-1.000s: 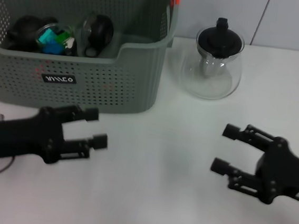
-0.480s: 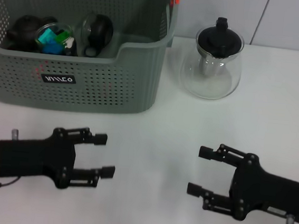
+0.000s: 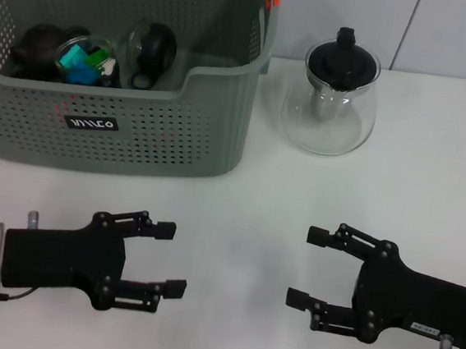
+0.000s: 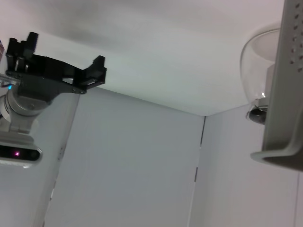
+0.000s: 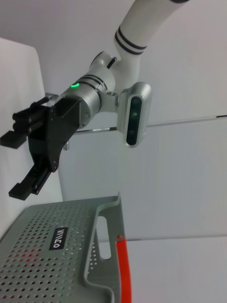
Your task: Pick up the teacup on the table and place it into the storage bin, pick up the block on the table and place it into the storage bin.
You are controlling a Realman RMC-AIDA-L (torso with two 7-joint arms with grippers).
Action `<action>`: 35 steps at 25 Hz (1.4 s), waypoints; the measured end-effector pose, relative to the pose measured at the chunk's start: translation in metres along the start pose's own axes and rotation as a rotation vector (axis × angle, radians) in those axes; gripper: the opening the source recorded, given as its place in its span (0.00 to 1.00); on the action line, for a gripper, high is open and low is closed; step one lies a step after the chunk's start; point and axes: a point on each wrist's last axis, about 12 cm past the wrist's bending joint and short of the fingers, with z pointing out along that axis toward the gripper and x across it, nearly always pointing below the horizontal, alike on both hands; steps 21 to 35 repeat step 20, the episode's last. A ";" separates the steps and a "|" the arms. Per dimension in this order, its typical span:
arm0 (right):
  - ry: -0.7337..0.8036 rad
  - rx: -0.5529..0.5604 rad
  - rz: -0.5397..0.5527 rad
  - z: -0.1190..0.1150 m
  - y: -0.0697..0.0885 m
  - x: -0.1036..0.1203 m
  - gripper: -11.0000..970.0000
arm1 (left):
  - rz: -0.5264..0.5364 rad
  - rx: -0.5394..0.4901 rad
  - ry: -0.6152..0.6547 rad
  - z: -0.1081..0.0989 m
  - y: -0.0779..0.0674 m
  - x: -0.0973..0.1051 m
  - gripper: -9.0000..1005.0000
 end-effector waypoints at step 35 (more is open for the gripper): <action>0.024 0.014 -0.021 0.006 -0.008 -0.001 0.93 | 0.035 0.017 0.037 0.005 -0.001 0.003 0.83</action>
